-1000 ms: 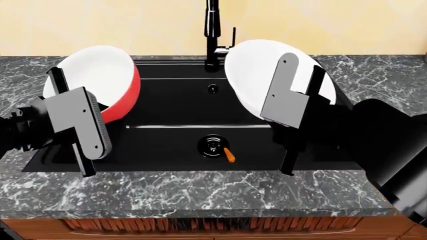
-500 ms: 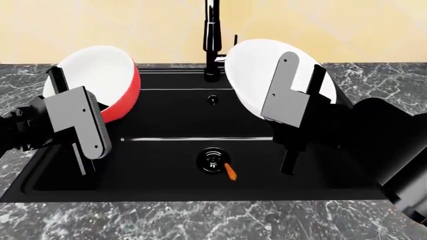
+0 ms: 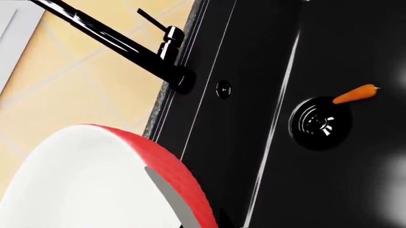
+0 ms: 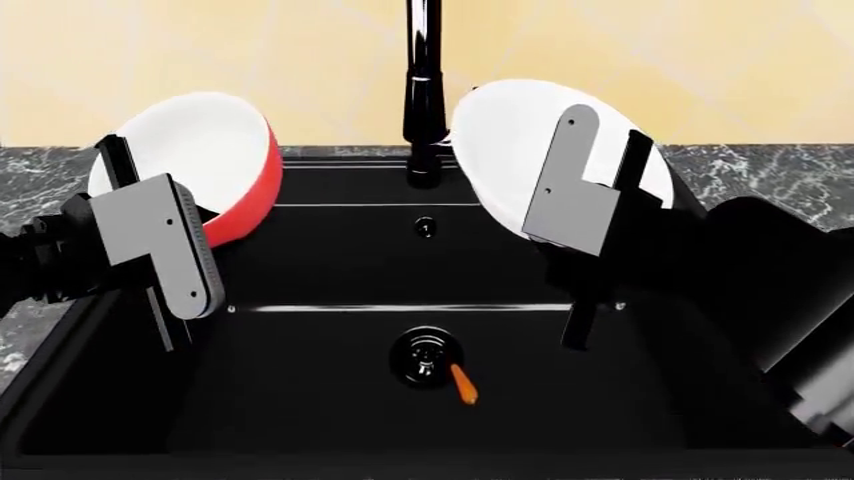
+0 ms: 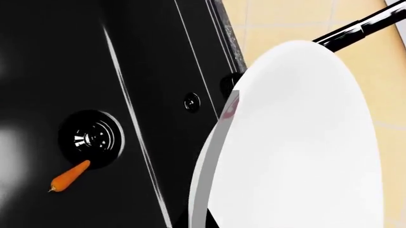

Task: Pick the bowl and bowl and place them in the sink. Then turn on the water.

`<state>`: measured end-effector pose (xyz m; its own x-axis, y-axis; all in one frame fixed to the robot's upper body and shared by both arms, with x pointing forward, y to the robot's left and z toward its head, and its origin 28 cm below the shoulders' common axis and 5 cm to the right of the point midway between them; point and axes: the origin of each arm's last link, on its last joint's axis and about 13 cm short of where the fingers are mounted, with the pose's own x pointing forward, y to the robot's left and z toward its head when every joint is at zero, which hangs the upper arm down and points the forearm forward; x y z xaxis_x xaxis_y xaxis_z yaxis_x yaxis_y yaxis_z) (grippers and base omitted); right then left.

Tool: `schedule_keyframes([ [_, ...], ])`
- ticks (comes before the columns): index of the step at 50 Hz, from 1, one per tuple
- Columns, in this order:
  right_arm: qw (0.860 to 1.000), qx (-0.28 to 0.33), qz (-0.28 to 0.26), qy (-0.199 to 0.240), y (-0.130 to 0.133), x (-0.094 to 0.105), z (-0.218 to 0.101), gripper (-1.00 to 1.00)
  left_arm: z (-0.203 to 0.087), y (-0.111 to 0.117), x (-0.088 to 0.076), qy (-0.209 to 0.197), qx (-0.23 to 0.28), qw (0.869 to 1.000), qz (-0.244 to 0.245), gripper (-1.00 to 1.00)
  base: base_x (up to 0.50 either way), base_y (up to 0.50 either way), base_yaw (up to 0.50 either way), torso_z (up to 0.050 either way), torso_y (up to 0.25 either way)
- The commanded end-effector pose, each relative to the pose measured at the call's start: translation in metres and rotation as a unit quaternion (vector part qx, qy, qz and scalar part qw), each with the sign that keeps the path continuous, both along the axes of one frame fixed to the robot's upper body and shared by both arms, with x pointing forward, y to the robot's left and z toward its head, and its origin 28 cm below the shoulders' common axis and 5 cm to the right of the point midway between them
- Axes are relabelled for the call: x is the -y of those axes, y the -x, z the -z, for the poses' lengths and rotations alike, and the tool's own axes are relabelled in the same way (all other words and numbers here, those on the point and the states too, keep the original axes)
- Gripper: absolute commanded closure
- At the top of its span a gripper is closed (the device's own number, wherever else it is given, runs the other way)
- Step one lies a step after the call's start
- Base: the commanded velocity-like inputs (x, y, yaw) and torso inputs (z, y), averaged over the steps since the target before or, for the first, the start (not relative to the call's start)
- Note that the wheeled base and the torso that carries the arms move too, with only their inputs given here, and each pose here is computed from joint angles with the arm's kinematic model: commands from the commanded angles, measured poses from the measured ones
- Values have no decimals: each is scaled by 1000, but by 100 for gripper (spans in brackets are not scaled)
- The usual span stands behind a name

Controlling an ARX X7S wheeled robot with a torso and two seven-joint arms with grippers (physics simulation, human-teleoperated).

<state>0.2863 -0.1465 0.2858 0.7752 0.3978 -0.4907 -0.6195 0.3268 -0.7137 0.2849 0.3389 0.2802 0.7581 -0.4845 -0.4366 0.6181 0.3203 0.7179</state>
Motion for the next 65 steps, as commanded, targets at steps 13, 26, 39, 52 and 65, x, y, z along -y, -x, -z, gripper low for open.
schedule_keyframes([
  [13,1000,14,3,-1,1,1,-2,100,-7,2,0,5,21,1000,-1,100,-222,2,0,0,2],
  [26,1000,15,0,-1,-1,0,-2,100,-9,2,0,9,12,1000,-2,100,-80,1,0,1,2],
  [39,1000,13,3,0,0,2,-2,100,-8,1,-1,13,19,1000,20,100,0,0,0,0,1],
  [52,1000,3,16,16,6,11,-5,100,5,-8,3,-2,-3,1000,26,100,0,0,0,1,2],
  [65,1000,2,23,12,8,14,-5,100,22,-21,10,-13,-49,998,29,100,0,0,0,0,1],
])
